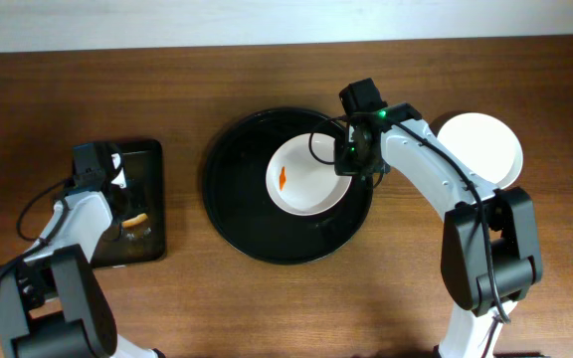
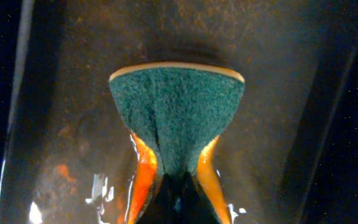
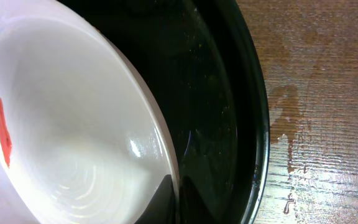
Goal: Clean dirty plates on tray and stack at the side
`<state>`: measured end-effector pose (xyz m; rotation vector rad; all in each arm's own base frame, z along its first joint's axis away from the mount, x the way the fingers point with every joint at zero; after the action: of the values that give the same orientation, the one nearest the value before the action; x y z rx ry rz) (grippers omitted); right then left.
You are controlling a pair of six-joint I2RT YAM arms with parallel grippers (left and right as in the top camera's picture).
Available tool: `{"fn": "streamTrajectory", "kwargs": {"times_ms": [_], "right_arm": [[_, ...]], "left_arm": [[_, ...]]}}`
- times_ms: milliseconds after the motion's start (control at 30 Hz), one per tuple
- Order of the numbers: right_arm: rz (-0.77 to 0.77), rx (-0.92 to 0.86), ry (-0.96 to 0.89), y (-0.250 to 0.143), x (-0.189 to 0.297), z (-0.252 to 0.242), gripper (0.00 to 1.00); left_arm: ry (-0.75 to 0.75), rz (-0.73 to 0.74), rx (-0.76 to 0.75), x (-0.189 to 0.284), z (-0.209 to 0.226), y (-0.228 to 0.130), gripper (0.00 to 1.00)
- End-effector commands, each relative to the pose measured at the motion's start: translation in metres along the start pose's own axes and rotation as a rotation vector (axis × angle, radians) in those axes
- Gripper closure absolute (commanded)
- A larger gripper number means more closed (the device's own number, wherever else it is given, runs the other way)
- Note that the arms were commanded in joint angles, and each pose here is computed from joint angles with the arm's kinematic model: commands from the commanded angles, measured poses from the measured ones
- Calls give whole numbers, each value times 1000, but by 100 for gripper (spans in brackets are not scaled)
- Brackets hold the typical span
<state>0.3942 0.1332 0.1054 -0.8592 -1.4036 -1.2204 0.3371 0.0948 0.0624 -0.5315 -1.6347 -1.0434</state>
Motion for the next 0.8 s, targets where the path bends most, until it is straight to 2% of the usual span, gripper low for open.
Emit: {"fn": "streamTrajectory", "kwargs": {"times_ms": [0, 167, 200, 233, 267, 300, 367, 467, 567, 700, 767], "right_arm": [[-14, -18, -9, 5, 4, -3, 96], [-13, -18, -10, 5, 4, -3, 96], [-14, -18, -10, 5, 4, -3, 96], [-13, -18, -10, 5, 4, -3, 96], [-13, -18, -10, 5, 4, -3, 96], [-13, -18, -9, 5, 4, -3, 96], [-14, -18, -10, 5, 4, -3, 96], [-13, -18, -10, 5, 4, -3, 96], [-13, -18, -10, 5, 4, -3, 96], [-6, -18, -11, 3, 4, -3, 96], [-6, -18, -10, 3, 4, -3, 96]], "left_arm": [[17, 90, -12, -23, 3, -22, 100], [-13, 77, -9, -11, -3, -9, 99], [-21, 62, -8, 1, -6, 1, 92], [-28, 39, -7, 20, -9, 15, 78], [-34, 19, -6, 35, -11, 25, 69], [-41, -5, -4, 47, -12, 33, 64], [-53, -41, -2, 57, -14, 41, 60], [-31, -25, -3, 50, -11, 37, 60], [-1, 33, -8, 23, -7, 22, 62], [27, 121, -11, -19, -5, 3, 85], [38, 155, -14, -34, -4, -4, 91]]}}
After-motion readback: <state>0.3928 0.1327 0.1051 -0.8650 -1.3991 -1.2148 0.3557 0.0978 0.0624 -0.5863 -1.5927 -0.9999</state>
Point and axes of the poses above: each gripper's point midway between its finger pads, its own x axis back along the fingers, its own z axis along the line the jaws close on, y = z × x, the point moved 5 cm from there along x, back along the fingers, and after that the axes turned 15 degrees about x, right-handed, at the moved point
